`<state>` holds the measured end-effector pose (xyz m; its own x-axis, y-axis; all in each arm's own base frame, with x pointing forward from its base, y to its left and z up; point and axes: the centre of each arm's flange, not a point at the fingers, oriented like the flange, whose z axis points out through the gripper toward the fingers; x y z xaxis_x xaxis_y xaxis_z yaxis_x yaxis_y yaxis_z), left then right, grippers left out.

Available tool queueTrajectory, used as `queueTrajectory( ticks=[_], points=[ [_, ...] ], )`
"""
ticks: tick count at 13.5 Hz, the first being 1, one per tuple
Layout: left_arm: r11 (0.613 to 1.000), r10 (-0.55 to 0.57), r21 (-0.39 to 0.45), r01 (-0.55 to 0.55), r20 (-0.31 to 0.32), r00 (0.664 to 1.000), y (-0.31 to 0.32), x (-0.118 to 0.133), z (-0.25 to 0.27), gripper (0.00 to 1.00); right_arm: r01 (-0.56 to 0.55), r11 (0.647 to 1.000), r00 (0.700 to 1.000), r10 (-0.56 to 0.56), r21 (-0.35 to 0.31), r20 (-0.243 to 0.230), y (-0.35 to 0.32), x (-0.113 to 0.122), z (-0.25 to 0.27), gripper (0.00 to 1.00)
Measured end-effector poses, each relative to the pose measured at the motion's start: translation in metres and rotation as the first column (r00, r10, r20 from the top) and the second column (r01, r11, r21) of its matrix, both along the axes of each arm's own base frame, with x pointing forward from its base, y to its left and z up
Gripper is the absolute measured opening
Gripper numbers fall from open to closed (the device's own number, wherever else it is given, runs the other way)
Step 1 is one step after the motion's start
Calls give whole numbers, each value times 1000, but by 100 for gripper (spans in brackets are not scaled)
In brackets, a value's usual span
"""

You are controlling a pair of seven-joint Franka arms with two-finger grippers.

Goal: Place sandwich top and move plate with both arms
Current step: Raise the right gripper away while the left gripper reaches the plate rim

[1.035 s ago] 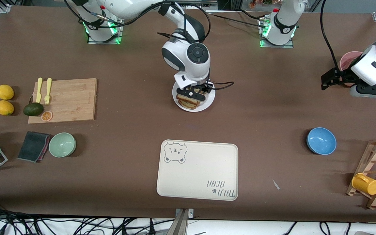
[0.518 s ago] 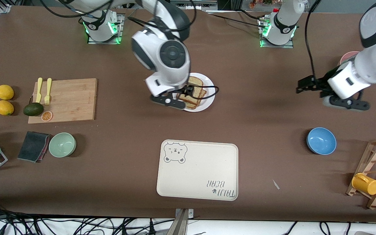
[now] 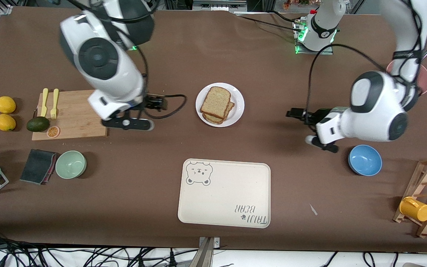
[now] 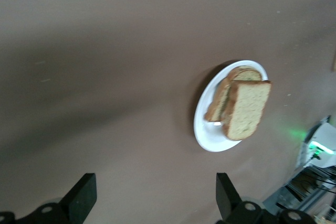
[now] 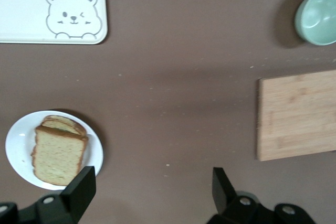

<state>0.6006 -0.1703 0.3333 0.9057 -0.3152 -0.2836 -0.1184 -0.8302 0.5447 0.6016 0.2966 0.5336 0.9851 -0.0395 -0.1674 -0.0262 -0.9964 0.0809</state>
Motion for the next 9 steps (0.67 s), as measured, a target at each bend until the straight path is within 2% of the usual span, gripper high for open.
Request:
queueTrajectory(
  ticks=[2,4,7,9],
  points=[
    [999,1,-51,0,15,1000,-43,-4,-26,100,-40,999,999,40,8,3,-38,4,18,98],
    [994,36,-108,-31,41,999,-77,-16,-61,100,-65,998,998,65,26,-6,-71,-5,32,98],
    [980,67,-193,-57,46,997,-96,-35,-122,99,-88,995,996,88,53,3,-141,-24,56,99],
    [973,41,-229,-31,42,998,-95,-41,-148,97,-116,991,993,116,73,5,-204,-33,64,99]
  ],
)
